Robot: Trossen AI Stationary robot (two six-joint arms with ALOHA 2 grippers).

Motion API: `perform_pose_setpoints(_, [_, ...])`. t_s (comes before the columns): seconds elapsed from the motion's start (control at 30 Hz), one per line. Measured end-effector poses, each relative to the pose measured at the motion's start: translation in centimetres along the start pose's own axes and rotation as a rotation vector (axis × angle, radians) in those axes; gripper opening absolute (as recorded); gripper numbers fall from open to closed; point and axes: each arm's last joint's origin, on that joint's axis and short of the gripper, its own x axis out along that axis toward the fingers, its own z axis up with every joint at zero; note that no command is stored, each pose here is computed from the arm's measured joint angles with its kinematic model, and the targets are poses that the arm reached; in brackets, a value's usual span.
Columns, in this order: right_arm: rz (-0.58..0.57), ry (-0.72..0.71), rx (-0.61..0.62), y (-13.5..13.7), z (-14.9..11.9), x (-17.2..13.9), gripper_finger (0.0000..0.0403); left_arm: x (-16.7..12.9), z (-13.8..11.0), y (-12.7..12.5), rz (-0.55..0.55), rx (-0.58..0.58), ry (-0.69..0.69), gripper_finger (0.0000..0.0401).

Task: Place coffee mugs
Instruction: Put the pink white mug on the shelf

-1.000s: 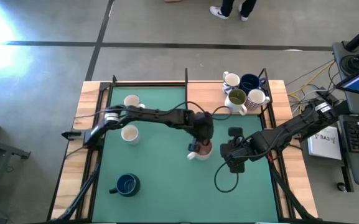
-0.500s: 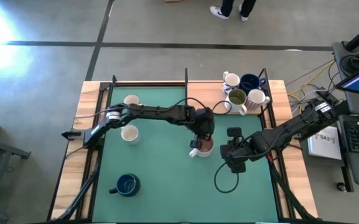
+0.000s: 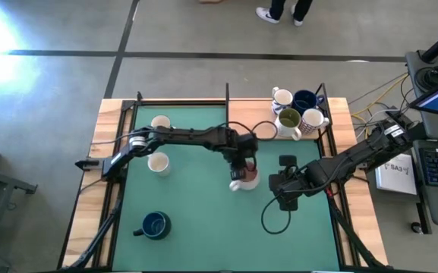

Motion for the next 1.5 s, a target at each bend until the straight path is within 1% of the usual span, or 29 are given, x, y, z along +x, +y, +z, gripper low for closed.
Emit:
perform_pose_setpoints(0.1, [0.0,0.0,-0.001,0.0,0.0,0.0,0.0059,0.5,-0.7,0.1,0.017,-0.062,0.045,0.0084])
perform_pose_setpoints(0.23, [0.0,0.0,-0.002,0.0,0.0,0.0,0.0059,0.9,-0.9,-0.1,0.023,-0.072,0.045,0.0083])
perform_pose_setpoints(0.37, [0.0,0.0,-0.007,0.0,0.0,0.0,0.0059,0.9,-0.5,-0.4,0.015,0.0,-0.001,0.0067])
perform_pose_setpoints(0.5, [0.0,0.0,-0.009,0.0,0.0,0.0,0.0059,0.9,-0.3,-0.5,0.005,0.051,-0.017,0.0018])
perform_pose_setpoints(0.53, [0.0,0.0,-0.01,0.0,0.0,0.0,0.0059,0.9,-0.3,-0.5,-0.004,0.061,-0.017,0.0011])
perform_pose_setpoints(0.6, [0.0,0.0,-0.01,0.0,0.0,0.0,0.0059,0.9,-0.2,-0.4,0.006,0.08,-0.026,0.0011])
perform_pose_setpoints(0.67, [0.0,0.0,-0.013,0.0,0.0,0.0,0.0059,0.9,-0.1,-0.3,0.007,0.139,-0.033,0.0015])
perform_pose_setpoints(0.77, [0.0,0.0,-0.013,0.0,0.0,0.0,0.0059,0.9,0.2,-0.3,0.011,0.263,-0.064,0.0011])
perform_pose_setpoints(0.9, [0.0,0.0,-0.015,0.0,0.0,0.0,0.0059,0.8,0.7,-0.3,0.02,0.451,-0.113,0.0011])
perform_pose_setpoints(1.1, [0.0,-0.001,-0.023,0.0,0.0,0.0,0.0059,0.7,1.6,-0.2,0.075,0.746,-0.202,0.0016])
perform_pose_setpoints(1.2, [0.0,-0.002,-0.022,0.0,0.0,0.0,0.0059,0.7,1.8,-0.2,0.095,0.836,-0.226,0.0016])
perform_pose_setpoints(1.27, [0.001,-0.004,-0.021,0.0,0.0,0.0,0.0059,0.8,1.9,-0.1,0.1,0.86,-0.229,0.0018])
perform_pose_setpoints(1.37, [0.001,-0.005,-0.02,0.0,0.0,0.0,0.0059,0.8,1.9,-0.1,0.1,0.854,-0.229,0.0023])
perform_pose_setpoints(1.5, [0.002,-0.007,-0.019,0.0,0.1,0.0,0.0059,0.8,1.9,-0.1,0.093,0.761,-0.238,0.0038])
